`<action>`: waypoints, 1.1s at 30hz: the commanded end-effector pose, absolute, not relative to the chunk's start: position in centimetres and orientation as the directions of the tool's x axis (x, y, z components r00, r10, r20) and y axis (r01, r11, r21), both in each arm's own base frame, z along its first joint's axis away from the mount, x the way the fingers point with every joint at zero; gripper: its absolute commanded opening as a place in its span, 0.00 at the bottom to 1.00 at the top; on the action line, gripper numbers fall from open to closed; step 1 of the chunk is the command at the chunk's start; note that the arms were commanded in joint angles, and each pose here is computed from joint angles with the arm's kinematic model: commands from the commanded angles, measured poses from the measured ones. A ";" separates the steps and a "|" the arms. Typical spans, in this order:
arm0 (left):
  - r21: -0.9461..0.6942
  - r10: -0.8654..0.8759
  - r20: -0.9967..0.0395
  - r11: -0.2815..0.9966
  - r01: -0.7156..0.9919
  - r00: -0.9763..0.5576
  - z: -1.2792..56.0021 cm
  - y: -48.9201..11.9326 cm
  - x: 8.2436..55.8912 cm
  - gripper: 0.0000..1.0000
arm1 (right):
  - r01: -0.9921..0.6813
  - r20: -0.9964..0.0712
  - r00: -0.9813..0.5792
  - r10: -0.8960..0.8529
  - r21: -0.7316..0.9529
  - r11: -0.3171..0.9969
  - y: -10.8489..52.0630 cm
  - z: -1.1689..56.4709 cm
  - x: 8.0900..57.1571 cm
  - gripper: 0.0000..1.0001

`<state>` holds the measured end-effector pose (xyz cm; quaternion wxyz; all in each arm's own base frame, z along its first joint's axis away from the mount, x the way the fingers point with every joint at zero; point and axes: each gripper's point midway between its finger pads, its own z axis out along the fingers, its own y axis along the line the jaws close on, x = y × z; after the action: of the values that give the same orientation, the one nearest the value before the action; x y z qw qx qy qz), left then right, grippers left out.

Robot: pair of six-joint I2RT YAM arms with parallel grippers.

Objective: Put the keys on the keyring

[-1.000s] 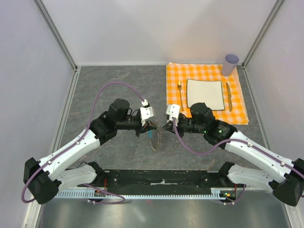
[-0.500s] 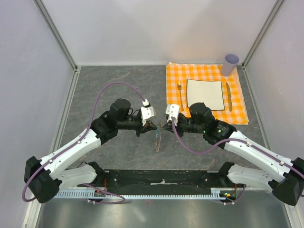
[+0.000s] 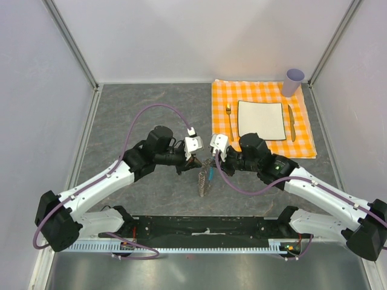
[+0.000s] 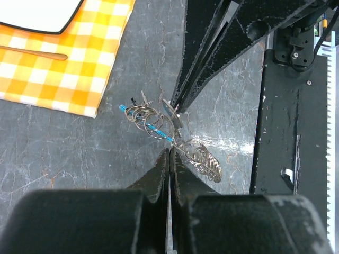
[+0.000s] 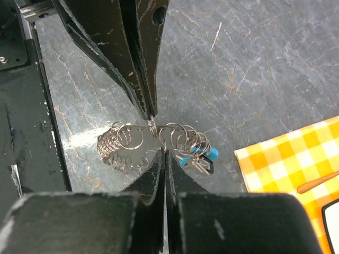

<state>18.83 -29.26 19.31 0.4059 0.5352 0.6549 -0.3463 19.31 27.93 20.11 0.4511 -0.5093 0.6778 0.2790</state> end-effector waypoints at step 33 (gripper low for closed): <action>-0.070 0.388 -0.912 0.173 0.982 -0.133 18.9 -30.7 19.0 0.02 | -0.940 -0.903 -0.124 -0.410 -0.026 0.340 28.3 18.6 18.8 0.00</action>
<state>18.95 -29.76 17.87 0.3870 0.5276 0.6675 -0.3554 18.57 28.13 18.12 0.4313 -0.4958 0.6918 0.2991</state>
